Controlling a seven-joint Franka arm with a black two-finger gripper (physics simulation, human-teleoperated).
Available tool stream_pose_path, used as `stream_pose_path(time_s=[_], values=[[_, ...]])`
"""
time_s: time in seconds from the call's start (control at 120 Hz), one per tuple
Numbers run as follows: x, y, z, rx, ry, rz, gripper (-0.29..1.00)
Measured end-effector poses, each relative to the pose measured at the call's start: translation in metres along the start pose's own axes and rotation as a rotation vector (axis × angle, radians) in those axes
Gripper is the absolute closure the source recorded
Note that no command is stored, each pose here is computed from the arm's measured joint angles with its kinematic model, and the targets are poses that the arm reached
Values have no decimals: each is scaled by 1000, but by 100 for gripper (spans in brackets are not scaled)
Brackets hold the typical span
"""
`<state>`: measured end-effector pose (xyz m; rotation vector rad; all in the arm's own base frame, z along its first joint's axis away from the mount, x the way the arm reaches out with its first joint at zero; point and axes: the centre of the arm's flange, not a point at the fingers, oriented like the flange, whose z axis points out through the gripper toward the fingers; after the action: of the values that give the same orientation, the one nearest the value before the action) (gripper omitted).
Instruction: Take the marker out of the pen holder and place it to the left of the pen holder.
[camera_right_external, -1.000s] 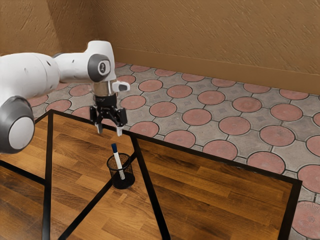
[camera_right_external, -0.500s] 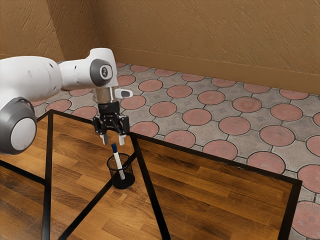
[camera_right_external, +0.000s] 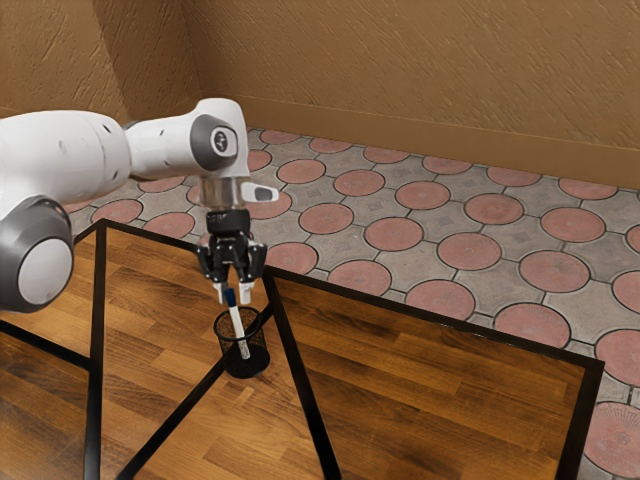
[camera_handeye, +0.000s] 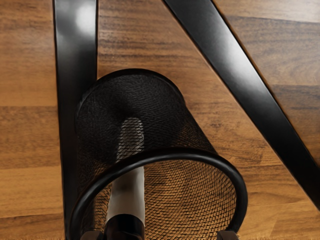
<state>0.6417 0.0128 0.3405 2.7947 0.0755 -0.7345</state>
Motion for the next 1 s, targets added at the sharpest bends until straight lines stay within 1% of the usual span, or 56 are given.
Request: stream_pose_path(time_s=[0.1, 0.267, 0.417, 0.583, 0.75, 0.9, 1.0], values=[[1, 3, 3, -12, -10, 2, 51], [2, 18, 10, -16, -24, 16, 57], [9, 12, 12, -28, -17, 1, 59], [6, -11, 2, -29, 3, -41, 68], [1, -18, 2, -27, -9, -54, 72], [-25, -18, -32, -2, 38, -49, 73], [-59, -29, -75, 26, 101, -57, 74]])
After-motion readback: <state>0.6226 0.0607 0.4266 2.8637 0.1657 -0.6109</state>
